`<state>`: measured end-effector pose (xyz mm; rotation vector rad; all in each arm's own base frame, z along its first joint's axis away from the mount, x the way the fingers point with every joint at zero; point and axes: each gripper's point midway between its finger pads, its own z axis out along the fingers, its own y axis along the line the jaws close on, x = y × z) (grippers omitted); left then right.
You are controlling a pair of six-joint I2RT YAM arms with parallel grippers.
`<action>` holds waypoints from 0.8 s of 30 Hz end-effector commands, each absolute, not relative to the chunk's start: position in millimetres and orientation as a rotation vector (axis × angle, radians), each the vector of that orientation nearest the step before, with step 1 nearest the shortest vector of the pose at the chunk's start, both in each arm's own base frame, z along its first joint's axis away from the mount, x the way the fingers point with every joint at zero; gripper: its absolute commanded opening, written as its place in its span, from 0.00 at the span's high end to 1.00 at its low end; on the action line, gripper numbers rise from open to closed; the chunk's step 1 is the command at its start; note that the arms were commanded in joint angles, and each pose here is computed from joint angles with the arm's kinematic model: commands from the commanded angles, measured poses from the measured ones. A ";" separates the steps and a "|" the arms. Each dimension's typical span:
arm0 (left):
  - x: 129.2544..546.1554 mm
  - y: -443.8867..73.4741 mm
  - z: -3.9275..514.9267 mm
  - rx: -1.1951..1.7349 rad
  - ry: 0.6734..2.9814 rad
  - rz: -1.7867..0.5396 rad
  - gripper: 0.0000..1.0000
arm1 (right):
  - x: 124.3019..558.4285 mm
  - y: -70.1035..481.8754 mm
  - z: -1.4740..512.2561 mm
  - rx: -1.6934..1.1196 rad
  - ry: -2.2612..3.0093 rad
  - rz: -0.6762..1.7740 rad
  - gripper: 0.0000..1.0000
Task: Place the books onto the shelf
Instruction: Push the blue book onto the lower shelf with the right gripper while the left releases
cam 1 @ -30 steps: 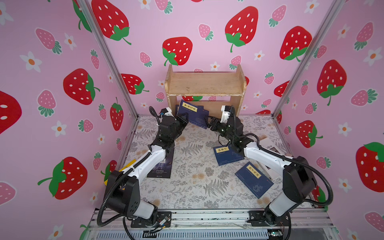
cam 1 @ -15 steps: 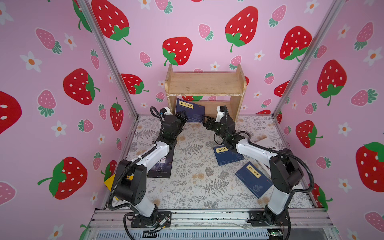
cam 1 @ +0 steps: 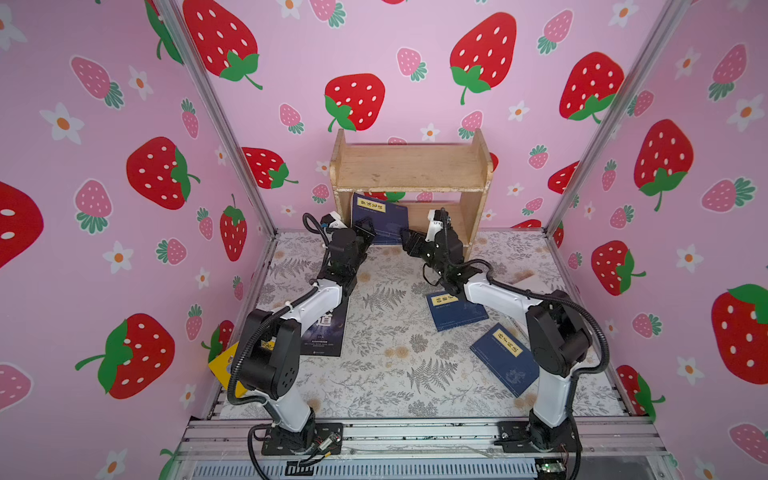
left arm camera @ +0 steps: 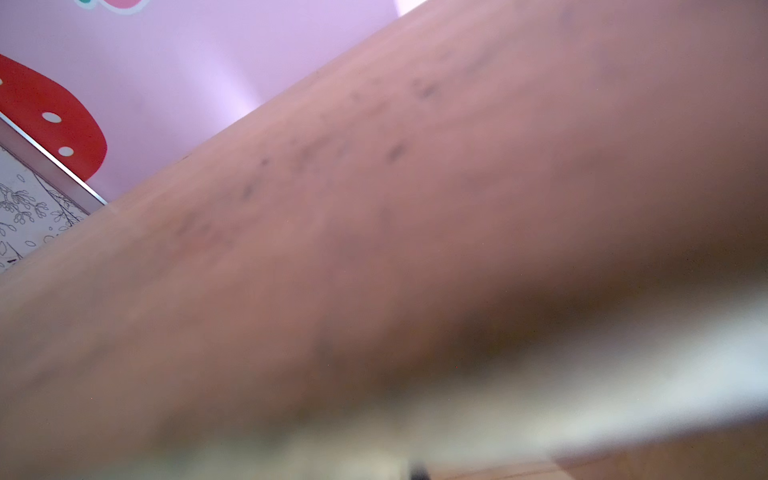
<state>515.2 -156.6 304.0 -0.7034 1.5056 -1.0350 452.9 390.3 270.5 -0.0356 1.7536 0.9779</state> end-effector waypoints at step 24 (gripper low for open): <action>497.0 -140.9 329.0 -0.661 1.599 -0.836 0.21 | 463.6 406.2 239.8 -0.054 1.834 0.921 0.52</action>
